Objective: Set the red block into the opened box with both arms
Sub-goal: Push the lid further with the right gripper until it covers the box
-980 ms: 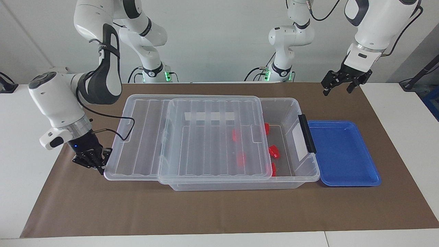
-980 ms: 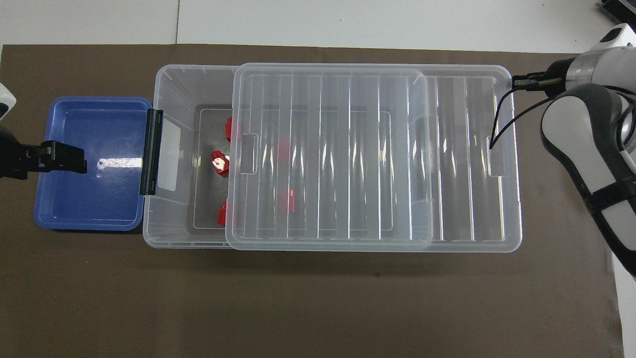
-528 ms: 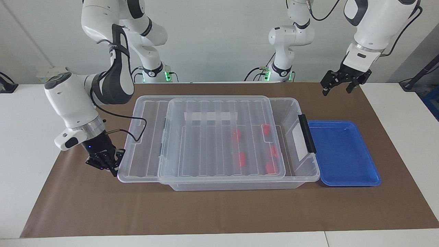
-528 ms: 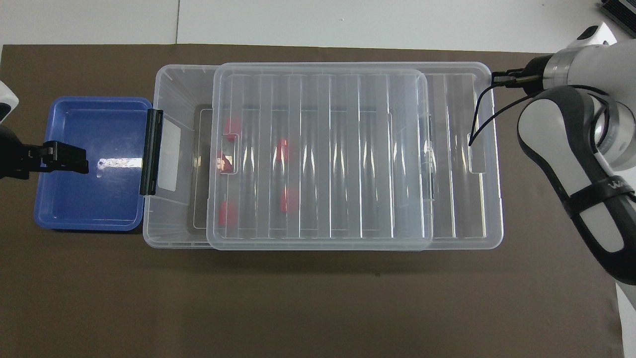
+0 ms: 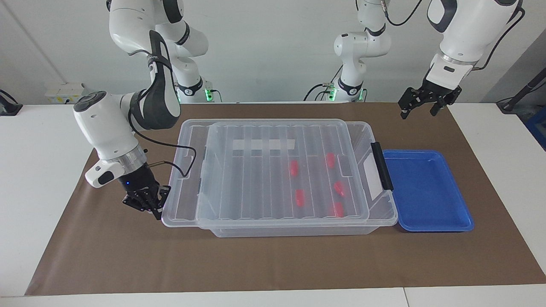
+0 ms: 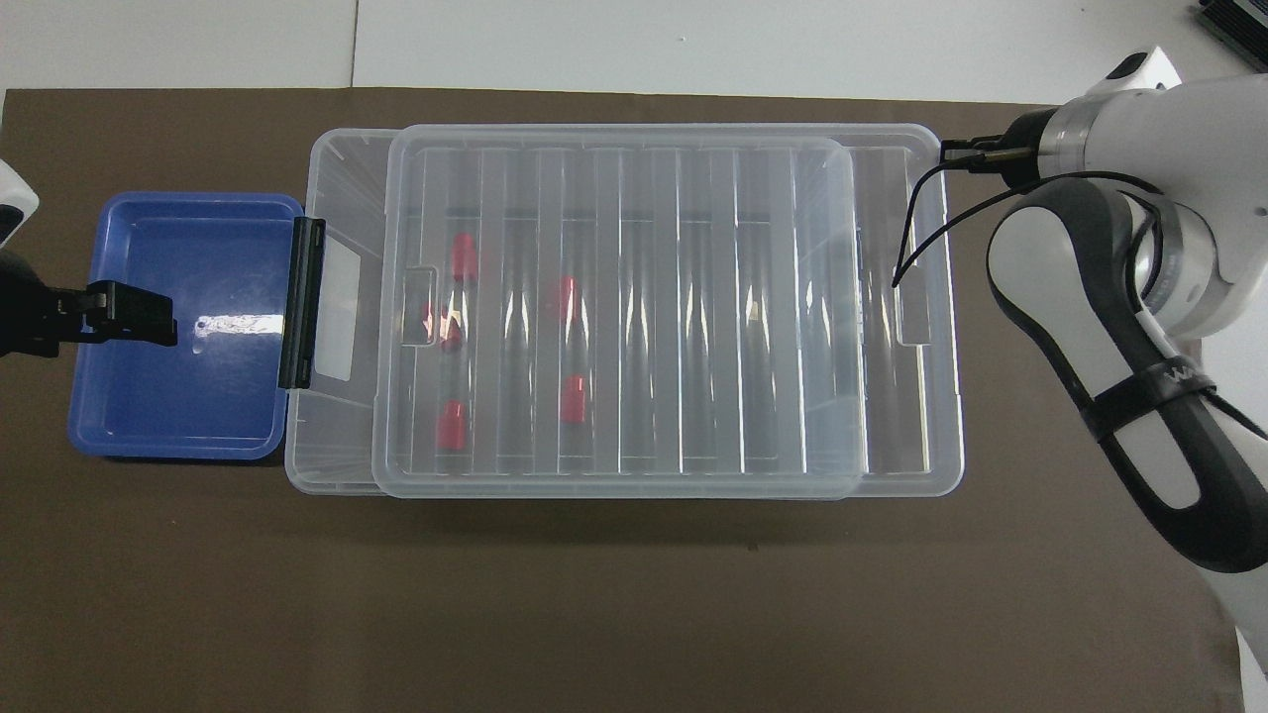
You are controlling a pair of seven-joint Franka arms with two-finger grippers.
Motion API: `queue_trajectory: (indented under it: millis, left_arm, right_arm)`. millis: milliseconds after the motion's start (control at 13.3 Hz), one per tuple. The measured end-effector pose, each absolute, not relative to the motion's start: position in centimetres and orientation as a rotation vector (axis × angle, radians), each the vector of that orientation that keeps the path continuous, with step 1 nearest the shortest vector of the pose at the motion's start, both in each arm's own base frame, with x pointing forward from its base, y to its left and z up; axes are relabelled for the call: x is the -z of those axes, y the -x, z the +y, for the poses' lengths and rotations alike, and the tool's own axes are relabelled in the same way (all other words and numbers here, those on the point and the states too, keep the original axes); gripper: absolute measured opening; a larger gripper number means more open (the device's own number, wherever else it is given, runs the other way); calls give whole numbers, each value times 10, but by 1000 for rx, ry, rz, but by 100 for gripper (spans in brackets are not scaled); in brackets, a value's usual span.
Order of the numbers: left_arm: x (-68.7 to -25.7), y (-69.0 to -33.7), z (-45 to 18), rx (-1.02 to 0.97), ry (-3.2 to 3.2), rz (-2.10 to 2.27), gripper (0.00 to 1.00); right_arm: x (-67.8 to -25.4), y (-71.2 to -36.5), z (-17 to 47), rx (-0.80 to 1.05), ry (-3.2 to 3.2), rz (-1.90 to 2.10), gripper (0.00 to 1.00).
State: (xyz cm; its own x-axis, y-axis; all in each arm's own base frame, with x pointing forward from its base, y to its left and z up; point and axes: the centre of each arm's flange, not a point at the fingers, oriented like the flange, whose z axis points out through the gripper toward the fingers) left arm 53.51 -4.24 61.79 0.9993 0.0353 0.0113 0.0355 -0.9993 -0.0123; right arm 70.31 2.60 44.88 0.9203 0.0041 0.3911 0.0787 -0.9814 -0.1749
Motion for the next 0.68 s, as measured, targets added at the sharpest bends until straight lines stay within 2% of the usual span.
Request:
queue_trajectory:
  millis: [679]
  left_arm:
    - [-619,-536,-43,31,3129,-53,100]
  right_arm:
    - [-448,-695,28,466,2901,-63,1]
